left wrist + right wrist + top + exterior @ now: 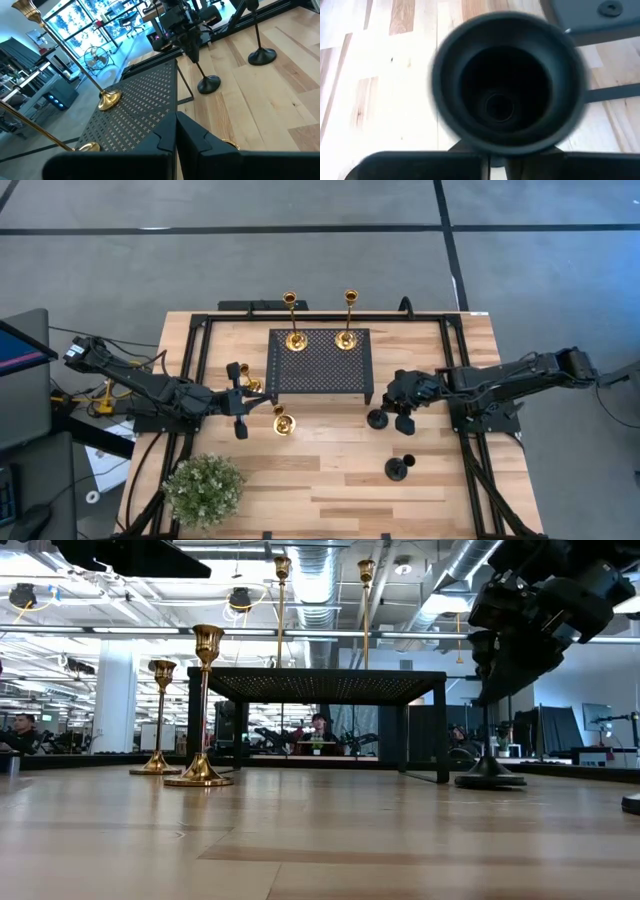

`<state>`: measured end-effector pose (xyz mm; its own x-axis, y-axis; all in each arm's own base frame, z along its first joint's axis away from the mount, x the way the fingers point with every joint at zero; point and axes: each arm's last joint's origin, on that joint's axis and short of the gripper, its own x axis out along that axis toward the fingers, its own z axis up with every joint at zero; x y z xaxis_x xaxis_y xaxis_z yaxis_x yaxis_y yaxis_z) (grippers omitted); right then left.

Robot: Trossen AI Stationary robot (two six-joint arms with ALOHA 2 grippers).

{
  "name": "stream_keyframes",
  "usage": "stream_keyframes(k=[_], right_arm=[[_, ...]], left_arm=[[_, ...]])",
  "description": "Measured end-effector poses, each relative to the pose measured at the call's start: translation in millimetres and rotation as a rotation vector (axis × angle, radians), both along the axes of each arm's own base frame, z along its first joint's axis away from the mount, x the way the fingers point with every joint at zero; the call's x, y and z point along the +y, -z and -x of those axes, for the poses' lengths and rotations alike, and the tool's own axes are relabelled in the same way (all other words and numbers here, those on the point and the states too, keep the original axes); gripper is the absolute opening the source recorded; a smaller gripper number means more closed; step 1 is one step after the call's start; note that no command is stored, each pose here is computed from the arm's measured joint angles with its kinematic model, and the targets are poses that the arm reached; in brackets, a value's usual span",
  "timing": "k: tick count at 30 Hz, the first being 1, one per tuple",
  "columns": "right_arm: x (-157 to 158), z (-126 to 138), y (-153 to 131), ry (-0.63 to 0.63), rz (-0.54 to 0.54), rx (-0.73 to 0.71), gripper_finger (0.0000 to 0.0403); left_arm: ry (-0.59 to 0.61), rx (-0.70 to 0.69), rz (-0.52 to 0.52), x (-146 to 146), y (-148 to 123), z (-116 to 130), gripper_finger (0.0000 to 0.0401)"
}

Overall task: Pick & Place candle stick holders
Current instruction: Put the black candle holder on the shelf

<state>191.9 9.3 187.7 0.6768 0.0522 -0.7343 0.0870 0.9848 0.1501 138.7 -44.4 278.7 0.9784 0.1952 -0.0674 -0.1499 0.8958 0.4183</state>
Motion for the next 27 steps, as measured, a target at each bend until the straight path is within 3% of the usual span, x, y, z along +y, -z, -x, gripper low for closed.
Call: stream_keyframes(k=[9,20,27], right_arm=[[4.7,-0.6,-21.6,0.047,-0.112,-0.031,0.0005],[21.9,-16.4,-93.3,-0.045,-0.119,-0.148,0.0002],[17.5,-35.3,-119.2,-0.067,-0.058,-0.175,0.0001]], left_arm=[[0.000,0.000,0.000,0.1,0.0,0.0,0.0006],[0.000,0.000,0.000,0.0,0.0,0.0,0.0007],[0.000,0.001,0.000,0.0,0.1,-0.1,0.0008]])
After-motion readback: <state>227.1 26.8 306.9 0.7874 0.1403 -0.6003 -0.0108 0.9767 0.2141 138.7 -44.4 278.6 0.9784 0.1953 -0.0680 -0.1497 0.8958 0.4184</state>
